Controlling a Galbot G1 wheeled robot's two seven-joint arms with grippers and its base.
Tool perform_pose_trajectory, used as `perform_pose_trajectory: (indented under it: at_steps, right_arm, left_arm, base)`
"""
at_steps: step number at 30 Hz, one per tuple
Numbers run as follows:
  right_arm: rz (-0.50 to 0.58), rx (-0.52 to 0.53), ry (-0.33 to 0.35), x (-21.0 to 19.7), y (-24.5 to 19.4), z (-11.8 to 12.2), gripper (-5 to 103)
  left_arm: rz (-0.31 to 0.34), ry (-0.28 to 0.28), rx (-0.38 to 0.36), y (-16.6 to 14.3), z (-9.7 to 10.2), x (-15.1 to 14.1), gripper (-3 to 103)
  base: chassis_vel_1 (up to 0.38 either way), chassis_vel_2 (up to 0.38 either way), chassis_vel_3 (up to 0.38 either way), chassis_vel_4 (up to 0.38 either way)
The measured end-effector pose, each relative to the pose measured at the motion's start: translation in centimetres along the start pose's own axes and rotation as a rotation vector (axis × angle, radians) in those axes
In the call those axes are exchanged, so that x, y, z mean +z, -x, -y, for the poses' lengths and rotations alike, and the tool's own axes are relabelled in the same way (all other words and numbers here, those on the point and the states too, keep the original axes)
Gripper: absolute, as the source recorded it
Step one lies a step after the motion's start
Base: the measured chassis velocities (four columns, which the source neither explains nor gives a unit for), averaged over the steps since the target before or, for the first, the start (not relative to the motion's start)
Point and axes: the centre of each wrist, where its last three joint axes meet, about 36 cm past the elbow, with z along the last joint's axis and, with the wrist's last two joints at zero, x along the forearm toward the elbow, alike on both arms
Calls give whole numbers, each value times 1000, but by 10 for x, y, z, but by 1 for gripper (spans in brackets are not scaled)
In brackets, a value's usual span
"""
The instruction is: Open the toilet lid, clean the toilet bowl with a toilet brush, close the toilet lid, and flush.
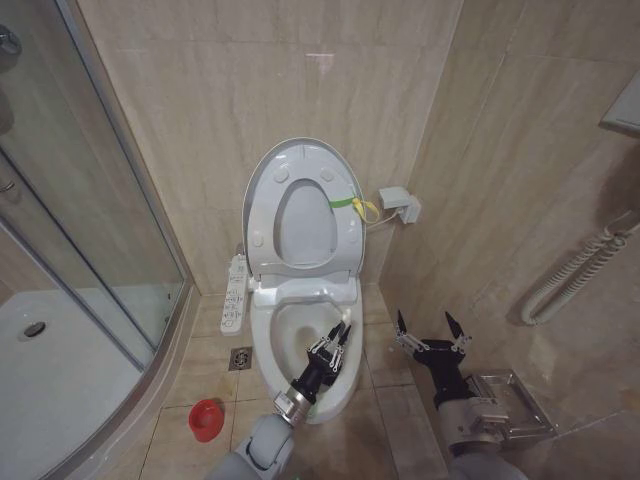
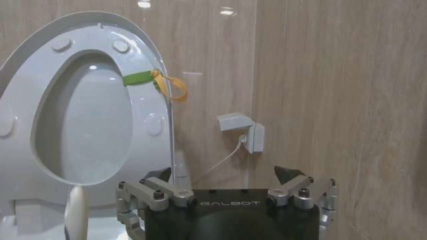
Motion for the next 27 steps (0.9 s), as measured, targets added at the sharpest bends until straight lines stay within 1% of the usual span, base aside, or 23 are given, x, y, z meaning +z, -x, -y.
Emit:
perform_pose_trajectory:
  at_steps: [3,6,10,13,15,16,20,22,23,26,27]
  right_arm:
    - [0,0,0,0,0,0,100]
    - [0,0,0,0,0,0,100]
    - [0,0,0,0,0,0,100]
    - [0,0,0,0,0,0,100]
    - [0,0,0,0,0,0,100]
    - [0,0,0,0,0,0,100]
    - [0,0,0,0,0,0,100]
    - [0,0,0,0,0,0,100]
    - [0,0,0,0,0,0,100]
    - [0,0,0,0,0,0,100]
    - [0,0,0,0,0,0,100]
  left_arm:
    - [-2,5,0,-1,-3,0,18]
    - [-29,28,-19,-11,-18,12,18]
    - [-45,38,-26,-17,-25,18,18]
    - [-80,64,-39,-30,-45,34,18]
    - [-87,68,-42,-32,-48,36,18]
    - [-98,74,-49,-35,-53,39,18]
    - [-96,77,-49,-32,-55,40,18]
    - [-77,76,-45,-22,-53,38,17]
    - [-77,76,-45,-22,-53,38,17]
    - [-30,68,-41,-1,-46,30,17]
    - [-30,68,-41,-1,-46,30,17]
  base:
    - [0,0,0,0]
    - [0,0,0,0]
    - [0,0,0,0]
    - [0,0,0,0]
    - [0,0,0,0]
    - [0,0,0,0]
    - [0,0,0,0]
    - [0,0,0,0]
    - [0,0,0,0]
    - [0,0,0,0]
    - [0,0,0,0]
